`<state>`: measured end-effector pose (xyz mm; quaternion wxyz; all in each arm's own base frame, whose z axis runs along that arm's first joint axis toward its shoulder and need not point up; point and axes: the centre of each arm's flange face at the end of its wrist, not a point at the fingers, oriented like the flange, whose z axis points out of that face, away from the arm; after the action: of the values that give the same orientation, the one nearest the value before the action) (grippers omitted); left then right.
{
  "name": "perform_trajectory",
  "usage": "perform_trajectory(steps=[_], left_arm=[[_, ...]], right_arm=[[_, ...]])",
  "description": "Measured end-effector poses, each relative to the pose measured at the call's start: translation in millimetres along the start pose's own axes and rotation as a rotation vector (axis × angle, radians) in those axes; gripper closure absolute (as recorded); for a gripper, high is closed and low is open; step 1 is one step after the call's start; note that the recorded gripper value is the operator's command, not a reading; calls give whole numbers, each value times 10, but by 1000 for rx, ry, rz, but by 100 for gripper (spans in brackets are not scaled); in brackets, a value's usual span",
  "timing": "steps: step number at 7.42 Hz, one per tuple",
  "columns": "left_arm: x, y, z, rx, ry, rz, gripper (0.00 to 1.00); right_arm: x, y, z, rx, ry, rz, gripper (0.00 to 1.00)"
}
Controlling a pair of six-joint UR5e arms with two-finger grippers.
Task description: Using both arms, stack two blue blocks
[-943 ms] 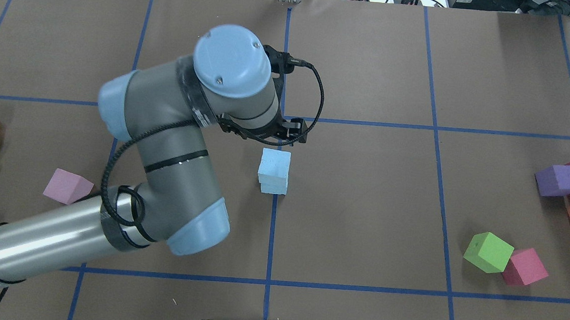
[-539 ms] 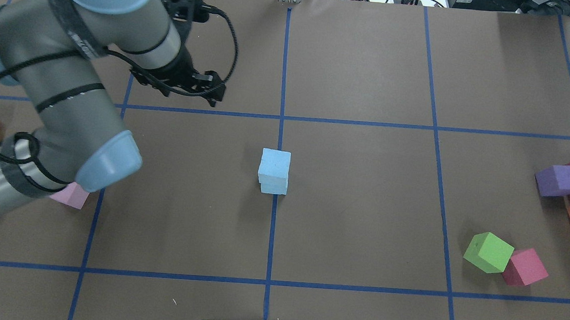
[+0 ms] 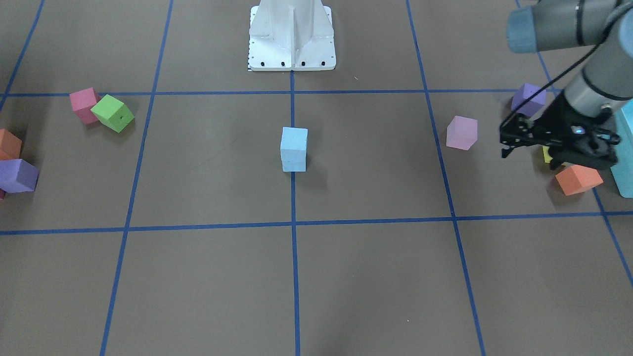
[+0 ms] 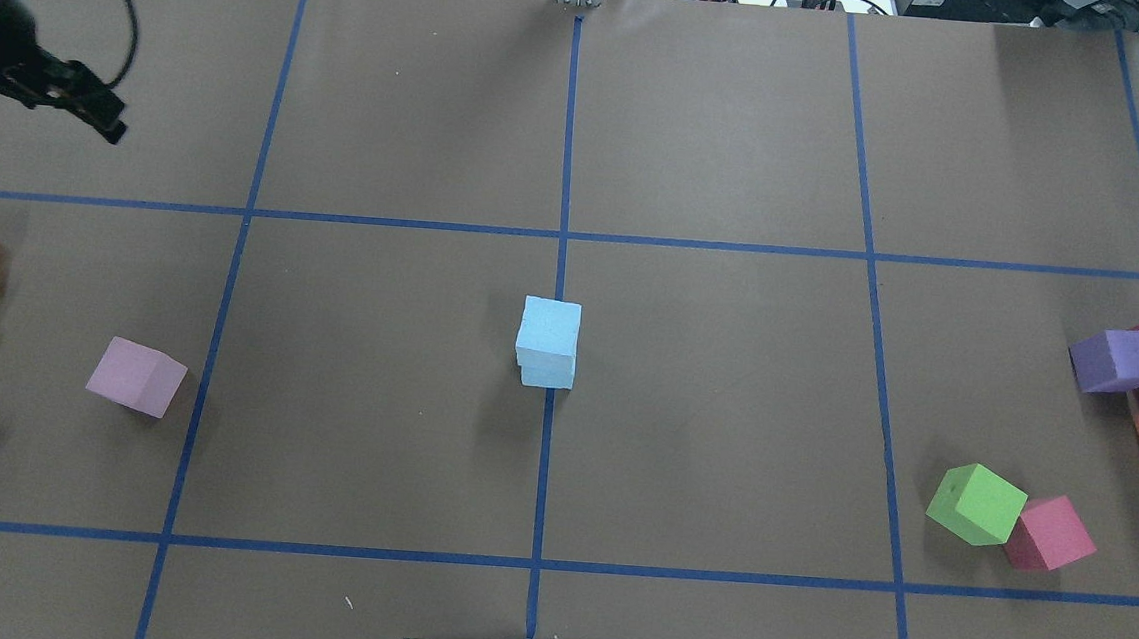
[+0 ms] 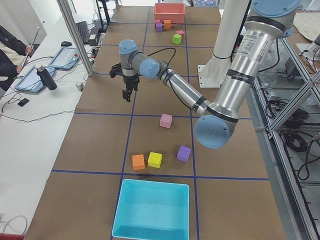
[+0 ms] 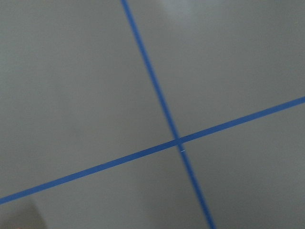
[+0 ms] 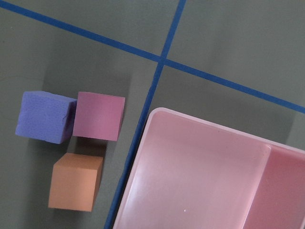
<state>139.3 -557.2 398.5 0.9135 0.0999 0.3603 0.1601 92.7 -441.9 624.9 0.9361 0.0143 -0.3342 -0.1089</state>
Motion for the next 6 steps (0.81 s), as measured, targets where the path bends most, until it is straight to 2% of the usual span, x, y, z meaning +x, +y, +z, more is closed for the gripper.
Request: perform_trajectory(steps=[1,2,4,6], left_arm=[[-685,436,97,-43,-23,42,2],[-1313,837,187,-80,-39,42,2],[-2351,1426,103,-70,-58,-35,2],[-2818,1893,-12,-38,-35,-128,2]], right_arm=[[80,113,-8,8,-13,44,0],[115,172,-19,16,-19,80,0],[136,214,-10,70,-10,149,0],[148,224,10,127,-4,179,0]])
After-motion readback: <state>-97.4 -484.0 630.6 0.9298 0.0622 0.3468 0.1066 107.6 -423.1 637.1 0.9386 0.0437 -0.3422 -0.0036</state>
